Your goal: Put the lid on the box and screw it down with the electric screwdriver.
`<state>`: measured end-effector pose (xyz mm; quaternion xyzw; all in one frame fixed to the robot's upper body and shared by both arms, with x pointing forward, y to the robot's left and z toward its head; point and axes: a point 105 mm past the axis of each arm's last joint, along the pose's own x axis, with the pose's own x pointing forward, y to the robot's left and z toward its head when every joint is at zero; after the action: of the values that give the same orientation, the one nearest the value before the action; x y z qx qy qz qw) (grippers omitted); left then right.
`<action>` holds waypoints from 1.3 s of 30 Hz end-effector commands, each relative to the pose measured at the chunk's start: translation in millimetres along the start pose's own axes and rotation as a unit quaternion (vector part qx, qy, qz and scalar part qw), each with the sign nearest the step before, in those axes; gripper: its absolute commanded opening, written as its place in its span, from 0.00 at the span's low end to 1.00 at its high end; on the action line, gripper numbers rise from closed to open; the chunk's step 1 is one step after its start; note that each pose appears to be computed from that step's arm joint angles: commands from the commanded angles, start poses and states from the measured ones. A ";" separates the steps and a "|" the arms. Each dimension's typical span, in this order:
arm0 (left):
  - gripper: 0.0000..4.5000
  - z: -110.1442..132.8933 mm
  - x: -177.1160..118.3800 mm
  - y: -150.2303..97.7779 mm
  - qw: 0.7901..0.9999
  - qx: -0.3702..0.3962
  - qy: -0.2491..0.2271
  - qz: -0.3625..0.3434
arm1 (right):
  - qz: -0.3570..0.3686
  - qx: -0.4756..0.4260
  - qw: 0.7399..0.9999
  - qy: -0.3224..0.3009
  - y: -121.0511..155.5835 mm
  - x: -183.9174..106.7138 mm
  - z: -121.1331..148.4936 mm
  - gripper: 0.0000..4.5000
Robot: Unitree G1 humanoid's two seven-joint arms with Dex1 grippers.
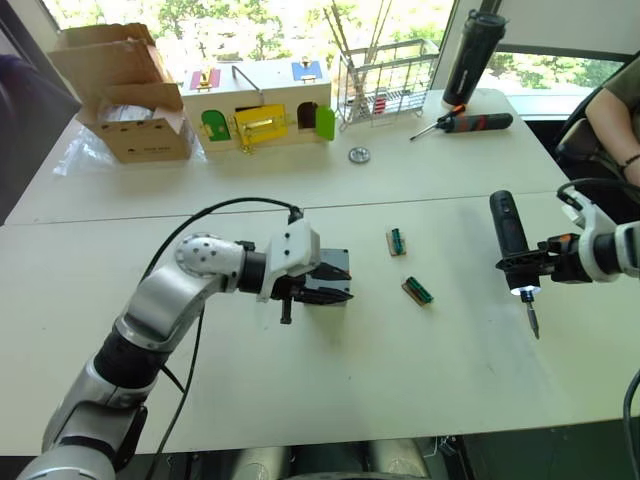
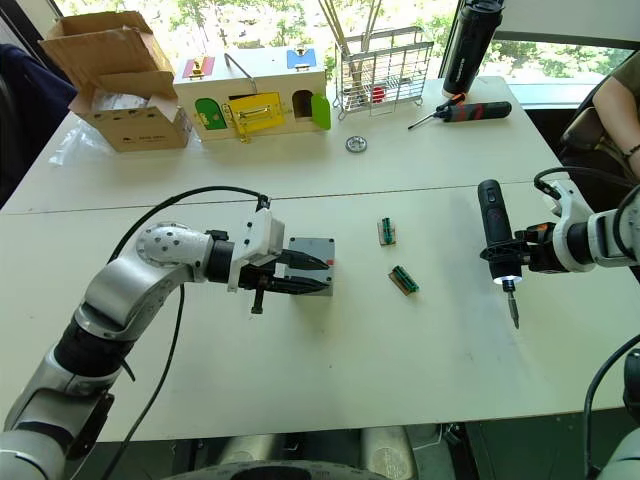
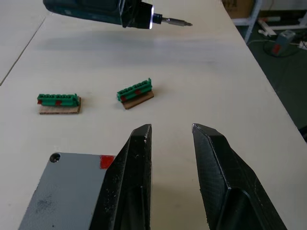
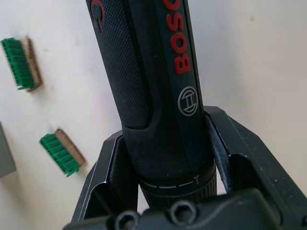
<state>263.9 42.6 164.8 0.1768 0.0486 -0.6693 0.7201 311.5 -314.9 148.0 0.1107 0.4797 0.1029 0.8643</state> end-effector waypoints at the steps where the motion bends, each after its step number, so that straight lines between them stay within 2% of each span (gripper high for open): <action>1: 0.30 7.9 -2.8 -1.6 1.000 0.004 -0.014 0.014 | -0.004 -0.018 1.000 -0.024 -4.9 -2.3 16.3 0.39; 12: 0.30 4.1 -11.3 9.9 0.996 0.014 -0.025 0.083 | -0.017 -0.042 0.999 0.001 -20.6 14.5 19.2 0.39; 13: 0.30 3.9 -12.1 9.7 0.996 0.013 -0.025 0.081 | -0.016 -0.044 0.999 0.004 -21.1 15.0 18.4 0.62; 17: 0.30 1.4 -15.3 10.0 0.997 -0.004 -0.021 0.069 | -0.023 -0.044 0.999 0.005 -24.6 15.1 18.6 0.94; 18: 0.30 0.2 -16.6 9.7 0.998 -0.014 -0.020 0.063 | -0.026 -0.045 0.999 0.004 -25.6 14.7 19.2 1.00; 28: 0.30 0.1 -32.7 30.0 0.994 -0.029 -0.029 0.100 | -0.033 -0.082 0.995 -0.039 -27.4 3.2 33.2 1.00; 33: 0.30 -3.2 -49.4 39.8 0.989 -0.044 -0.040 0.138 | -0.042 -0.151 0.984 -0.080 -19.3 -13.4 48.5 1.00; 36: 0.30 -10.3 -64.6 42.3 0.981 -0.115 -0.052 0.150 | -0.059 -0.209 0.968 -0.123 -12.0 -29.4 60.5 1.00; 38: 0.30 -18.5 -77.6 45.6 0.972 -0.153 -0.047 0.170 | -0.068 -0.241 0.951 -0.182 -2.5 -42.5 74.1 1.00; 39: 0.30 -26.2 -86.8 47.6 0.968 -0.162 -0.037 0.189 | -0.056 -0.272 0.932 -0.234 11.1 -51.6 82.2 1.00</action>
<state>304.2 119.2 172.1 0.0461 0.0954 -0.5344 0.8385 350.1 -337.1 196.0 -0.0995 0.3212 0.1375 0.9317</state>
